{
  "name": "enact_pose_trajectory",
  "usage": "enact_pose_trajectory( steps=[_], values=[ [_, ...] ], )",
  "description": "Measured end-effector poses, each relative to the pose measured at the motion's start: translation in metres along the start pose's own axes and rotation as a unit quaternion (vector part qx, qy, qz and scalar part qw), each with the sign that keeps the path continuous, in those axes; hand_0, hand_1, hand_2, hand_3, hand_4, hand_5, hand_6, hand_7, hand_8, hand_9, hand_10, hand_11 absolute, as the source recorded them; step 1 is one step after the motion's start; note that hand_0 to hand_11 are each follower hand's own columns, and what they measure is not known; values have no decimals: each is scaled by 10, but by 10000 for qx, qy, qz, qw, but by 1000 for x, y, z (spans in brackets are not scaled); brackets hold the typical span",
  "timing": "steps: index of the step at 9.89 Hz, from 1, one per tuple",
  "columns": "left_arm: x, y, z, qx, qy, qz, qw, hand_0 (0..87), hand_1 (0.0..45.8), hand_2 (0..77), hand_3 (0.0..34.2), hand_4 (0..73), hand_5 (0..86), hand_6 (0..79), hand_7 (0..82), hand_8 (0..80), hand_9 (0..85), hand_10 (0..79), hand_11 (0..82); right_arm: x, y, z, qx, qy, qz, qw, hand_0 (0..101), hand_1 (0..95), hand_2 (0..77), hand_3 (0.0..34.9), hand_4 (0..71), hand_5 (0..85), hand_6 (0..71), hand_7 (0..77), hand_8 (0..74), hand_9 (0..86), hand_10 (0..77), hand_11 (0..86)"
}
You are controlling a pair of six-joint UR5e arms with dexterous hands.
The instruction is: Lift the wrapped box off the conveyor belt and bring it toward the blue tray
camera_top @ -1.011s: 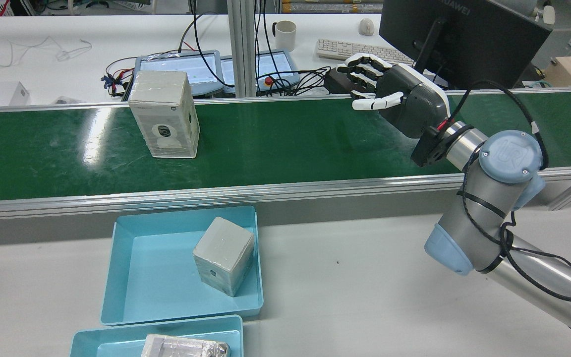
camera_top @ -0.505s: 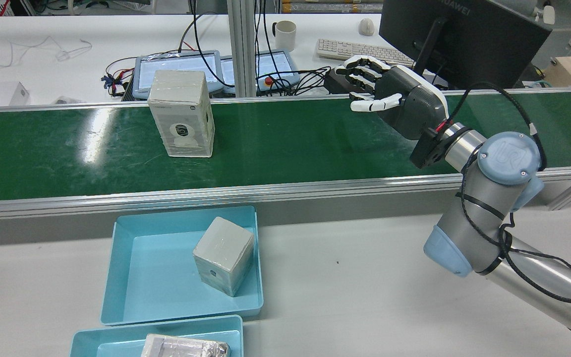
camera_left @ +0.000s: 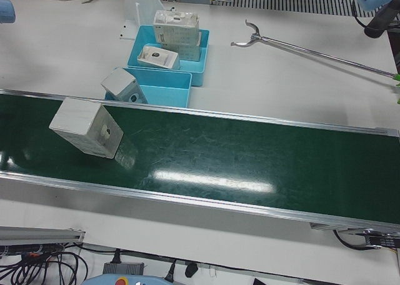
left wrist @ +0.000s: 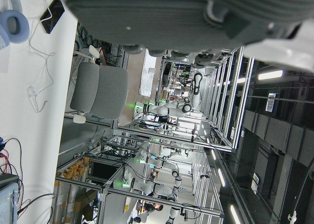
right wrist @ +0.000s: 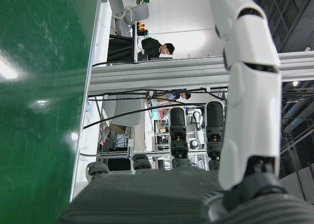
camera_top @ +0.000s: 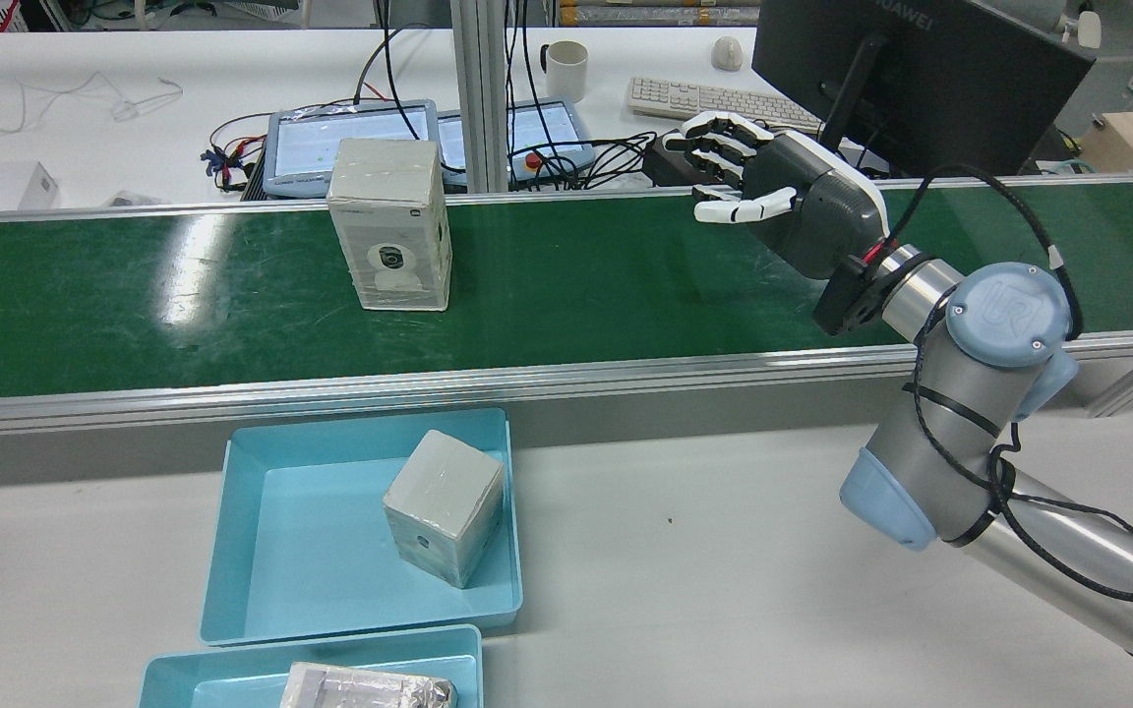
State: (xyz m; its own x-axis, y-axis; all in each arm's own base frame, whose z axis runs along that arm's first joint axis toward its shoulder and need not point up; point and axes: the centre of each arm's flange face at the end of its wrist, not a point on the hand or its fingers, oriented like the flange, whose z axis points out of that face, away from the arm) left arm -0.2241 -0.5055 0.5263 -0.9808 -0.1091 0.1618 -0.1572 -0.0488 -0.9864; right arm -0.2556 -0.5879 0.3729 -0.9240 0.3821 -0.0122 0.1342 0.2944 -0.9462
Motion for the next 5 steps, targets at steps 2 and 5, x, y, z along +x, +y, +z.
enact_pose_trajectory(
  steps=[2, 5],
  values=[
    [0, 0, 0, 0, 0, 0, 10000, 0, 0, 5, 0, 0, 11, 0, 5, 0, 0, 5, 0, -1, 0, 0, 24, -4, -9, 10000, 492, 164, 196, 235, 109, 398, 33, 267, 0, 60, 5, 16],
    [0, 0, 0, 0, 0, 0, 10000, 0, 0, 5, 0, 0, 11, 5, 5, 0, 0, 5, 0, -2, -2, -2, 103, 1, -34, 9999, 493, 142, 185, 284, 109, 398, 33, 278, 0, 60, 0, 16]
  ],
)
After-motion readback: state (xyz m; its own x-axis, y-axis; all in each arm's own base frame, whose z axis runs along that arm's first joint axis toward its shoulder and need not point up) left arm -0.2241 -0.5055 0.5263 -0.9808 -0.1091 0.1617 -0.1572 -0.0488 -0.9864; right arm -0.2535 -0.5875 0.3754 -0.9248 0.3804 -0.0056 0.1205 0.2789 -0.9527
